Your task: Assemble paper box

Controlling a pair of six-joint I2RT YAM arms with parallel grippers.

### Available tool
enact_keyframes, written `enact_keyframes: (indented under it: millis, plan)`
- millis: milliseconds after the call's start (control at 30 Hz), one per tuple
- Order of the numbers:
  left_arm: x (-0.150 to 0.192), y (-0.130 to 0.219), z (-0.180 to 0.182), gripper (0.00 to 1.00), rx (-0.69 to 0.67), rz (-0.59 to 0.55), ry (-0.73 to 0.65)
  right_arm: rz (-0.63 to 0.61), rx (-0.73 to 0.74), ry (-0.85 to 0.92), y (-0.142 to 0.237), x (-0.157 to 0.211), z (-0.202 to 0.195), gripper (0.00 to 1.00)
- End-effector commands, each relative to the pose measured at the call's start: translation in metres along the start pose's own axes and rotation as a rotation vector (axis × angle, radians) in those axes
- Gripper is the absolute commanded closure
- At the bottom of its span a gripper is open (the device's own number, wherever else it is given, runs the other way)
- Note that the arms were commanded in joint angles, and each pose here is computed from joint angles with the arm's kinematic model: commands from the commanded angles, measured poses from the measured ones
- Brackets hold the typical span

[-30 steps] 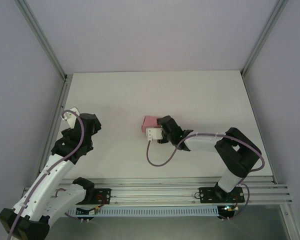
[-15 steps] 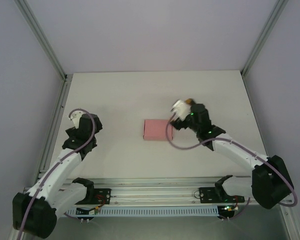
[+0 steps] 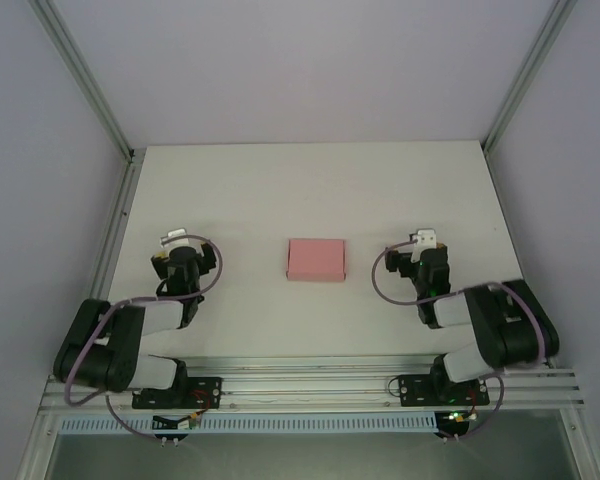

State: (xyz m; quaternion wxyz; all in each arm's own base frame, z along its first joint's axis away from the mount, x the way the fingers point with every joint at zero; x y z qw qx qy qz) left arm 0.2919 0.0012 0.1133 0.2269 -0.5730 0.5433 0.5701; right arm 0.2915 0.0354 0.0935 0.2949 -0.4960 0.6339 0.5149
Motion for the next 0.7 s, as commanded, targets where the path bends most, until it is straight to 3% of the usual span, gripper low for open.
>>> enact_keyframes:
  millis: [0, 33, 100, 167, 667]
  plan:
    - [-0.002, -0.012, -0.017, 0.0, 0.181, -0.087, -0.011, -0.237, 0.071, -0.102, 0.004, -0.025, -0.017, 0.0]
    - [0.003, -0.017, -0.025, 0.0, 0.242, -0.063, -0.049, -0.219, 0.066, -0.113, 0.003, -0.024, -0.017, 0.0]
    - [0.003, -0.024, -0.025, 0.0, 0.198, 0.015, -0.044, -0.16, 0.119, -0.13, -0.009, -0.029, -0.025, 0.0]
    - [-0.002, -0.034, -0.024, 0.0, 0.146, 0.008, -0.031, -0.034, 0.127, -0.173, -0.026, -0.029, -0.033, 0.0]
    - [-0.004, -0.034, -0.021, 0.0, 0.129, 0.004, -0.017, -0.03, 0.096, -0.22, -0.027, -0.027, -0.04, 0.0]
Point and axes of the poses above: each hand's point on the last joint's axis, 136 mm out from that joint toward the fingers, its own y axis back along the fingers, its own z axis along the line the jaws close on, x = y × z, the point moved 7 cm from there along y, back along the fingers, and after that the axes turned 15 degrees about y, right-handed, at the moved point
